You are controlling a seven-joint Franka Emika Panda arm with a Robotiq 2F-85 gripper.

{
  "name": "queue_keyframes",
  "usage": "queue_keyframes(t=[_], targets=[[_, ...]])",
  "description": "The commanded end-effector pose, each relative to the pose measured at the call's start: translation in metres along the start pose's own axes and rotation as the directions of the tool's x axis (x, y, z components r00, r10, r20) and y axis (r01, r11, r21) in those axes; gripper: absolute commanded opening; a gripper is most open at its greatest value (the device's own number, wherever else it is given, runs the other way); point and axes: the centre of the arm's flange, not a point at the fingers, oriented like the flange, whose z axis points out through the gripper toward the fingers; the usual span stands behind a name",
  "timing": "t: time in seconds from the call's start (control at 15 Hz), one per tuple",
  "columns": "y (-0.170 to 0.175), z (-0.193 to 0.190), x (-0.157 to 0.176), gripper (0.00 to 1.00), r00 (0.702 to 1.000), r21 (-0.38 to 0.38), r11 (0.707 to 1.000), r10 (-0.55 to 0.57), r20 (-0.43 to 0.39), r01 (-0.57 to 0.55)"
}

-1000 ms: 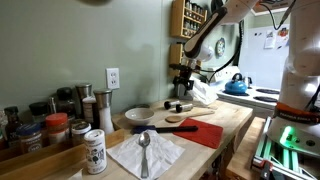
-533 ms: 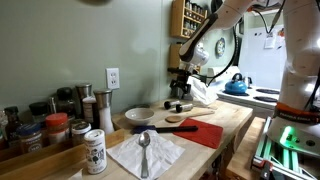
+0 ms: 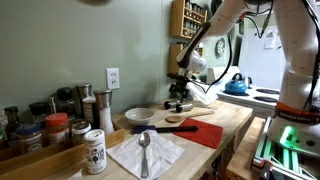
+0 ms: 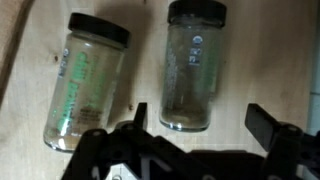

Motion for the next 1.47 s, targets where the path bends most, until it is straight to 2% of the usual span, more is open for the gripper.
queue_keyframes(t=[0.0,0.07,0.13,0.27,0.53,0.6,1.0,1.2,1.4], targets=[[-0.001,0.017,0.01,1.0,1.0,0.024,1.0,0.012,0.022,-0.012],[-0.001,0.019,0.011,0.98,1.0,0.025,1.0,0.013,0.026,-0.014],[0.001,0.02,0.012,0.92,0.999,0.023,1.0,0.014,0.031,-0.015],[0.002,0.023,0.014,0.66,0.999,0.019,1.0,0.01,0.044,-0.011],[0.005,0.023,0.018,0.35,0.997,0.028,0.999,0.015,0.078,-0.017],[0.006,0.02,0.016,0.28,0.998,0.017,1.0,0.017,0.061,-0.018],[0.004,-0.025,-0.021,0.28,1.0,-0.018,1.0,0.008,-0.004,-0.008],[0.007,-0.043,-0.043,0.28,0.991,-0.065,0.997,0.03,-0.127,-0.039],[0.012,-0.053,-0.052,0.28,0.961,-0.09,0.993,0.054,-0.27,-0.081]])
